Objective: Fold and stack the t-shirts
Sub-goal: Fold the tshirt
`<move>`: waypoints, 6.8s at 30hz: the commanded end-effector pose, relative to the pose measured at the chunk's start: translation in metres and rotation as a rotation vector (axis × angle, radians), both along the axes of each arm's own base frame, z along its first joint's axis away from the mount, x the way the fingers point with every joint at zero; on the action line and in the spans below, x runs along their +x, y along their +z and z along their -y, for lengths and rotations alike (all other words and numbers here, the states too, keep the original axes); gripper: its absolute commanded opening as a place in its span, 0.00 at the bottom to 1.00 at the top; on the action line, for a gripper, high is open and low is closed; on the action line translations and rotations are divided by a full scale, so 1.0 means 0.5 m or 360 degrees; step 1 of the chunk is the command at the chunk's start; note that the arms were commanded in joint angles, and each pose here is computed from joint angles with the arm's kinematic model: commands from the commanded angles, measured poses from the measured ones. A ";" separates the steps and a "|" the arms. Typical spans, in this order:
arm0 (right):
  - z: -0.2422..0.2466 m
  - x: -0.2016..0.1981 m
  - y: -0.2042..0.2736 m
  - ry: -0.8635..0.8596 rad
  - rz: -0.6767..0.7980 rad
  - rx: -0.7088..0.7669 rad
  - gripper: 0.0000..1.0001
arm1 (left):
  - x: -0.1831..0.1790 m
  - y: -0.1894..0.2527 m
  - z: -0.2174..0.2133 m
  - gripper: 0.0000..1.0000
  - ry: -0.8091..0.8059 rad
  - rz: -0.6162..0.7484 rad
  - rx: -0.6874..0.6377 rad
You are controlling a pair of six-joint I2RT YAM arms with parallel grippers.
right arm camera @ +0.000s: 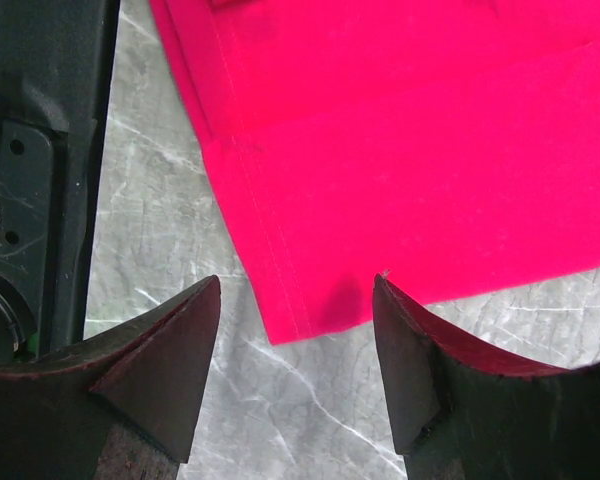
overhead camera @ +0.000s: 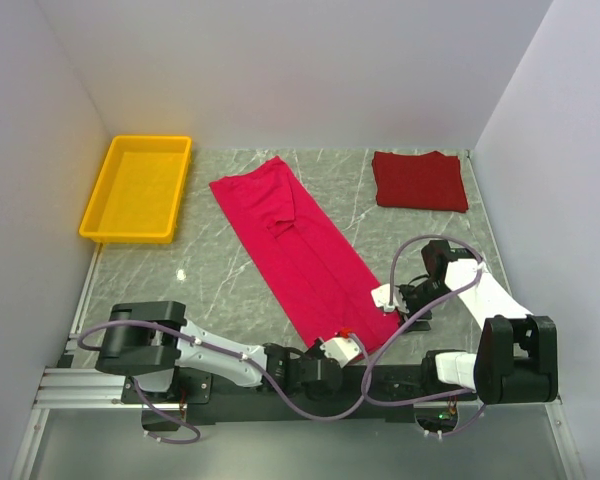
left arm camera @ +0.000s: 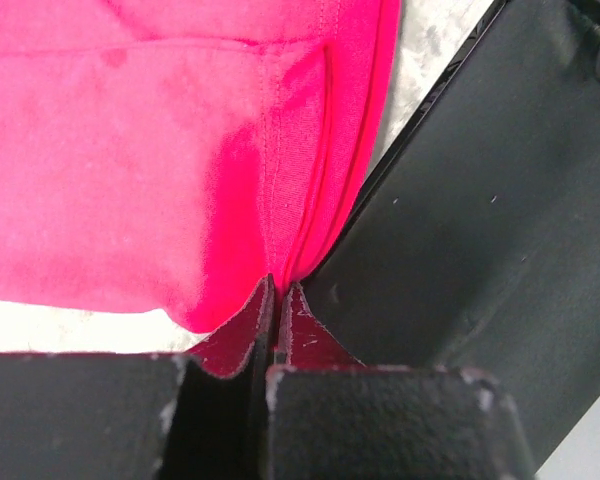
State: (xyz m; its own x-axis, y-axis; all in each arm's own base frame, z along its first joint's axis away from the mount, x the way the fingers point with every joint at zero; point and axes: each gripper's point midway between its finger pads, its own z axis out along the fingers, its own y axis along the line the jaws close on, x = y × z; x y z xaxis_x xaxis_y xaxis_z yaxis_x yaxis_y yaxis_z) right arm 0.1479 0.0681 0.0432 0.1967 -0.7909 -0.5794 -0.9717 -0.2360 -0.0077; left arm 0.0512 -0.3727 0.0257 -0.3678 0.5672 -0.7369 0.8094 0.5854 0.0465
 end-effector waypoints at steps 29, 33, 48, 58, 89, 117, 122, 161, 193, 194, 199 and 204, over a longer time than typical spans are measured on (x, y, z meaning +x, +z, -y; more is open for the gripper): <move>0.005 -0.007 -0.073 -0.0002 0.0082 -0.0229 0.10 | -0.009 0.063 0.018 0.01 0.0064 -0.0136 -0.0296; -0.004 -0.008 -0.058 -0.0024 0.0063 -0.0188 0.02 | -0.005 0.074 0.015 0.01 0.0083 -0.0158 -0.0348; -0.082 0.085 0.118 -0.0218 -0.0124 0.0065 0.00 | 0.081 0.210 -0.020 0.01 0.0147 -0.0226 -0.0704; -0.098 0.130 0.160 -0.0198 -0.0197 0.0061 0.00 | 0.158 0.267 -0.078 0.01 0.0213 -0.0207 -0.0809; -0.354 0.510 0.195 -0.0388 -0.0200 0.0126 0.00 | 0.490 0.255 -0.271 0.01 0.0683 -0.0219 -0.0796; -0.458 0.641 0.167 -0.0573 0.0012 0.0267 0.00 | 0.619 0.226 -0.370 0.01 0.0853 -0.0208 -0.0801; -0.466 0.645 0.160 -0.0584 0.0008 0.0275 0.00 | 0.629 0.219 -0.371 0.01 0.0850 -0.0229 -0.0791; -0.485 0.700 0.150 -0.0725 0.0115 0.0304 0.00 | 0.703 0.173 -0.414 0.01 0.0951 -0.0265 -0.0760; -0.437 0.765 0.292 -0.1344 0.0040 0.0633 0.61 | 0.783 0.305 -0.533 0.73 0.1498 0.0071 -0.0772; -0.428 0.740 0.261 -0.1350 -0.0045 0.0587 0.61 | 0.778 0.319 -0.528 0.73 0.1479 0.0068 -0.0807; -0.367 0.622 0.250 -0.1370 -0.0315 0.0555 0.66 | 0.674 0.320 -0.488 0.72 0.1369 -0.0207 -0.0934; -0.289 0.522 0.183 -0.1607 -0.0470 0.0434 0.67 | 0.525 0.245 -0.437 0.74 0.1365 -0.0618 -0.1212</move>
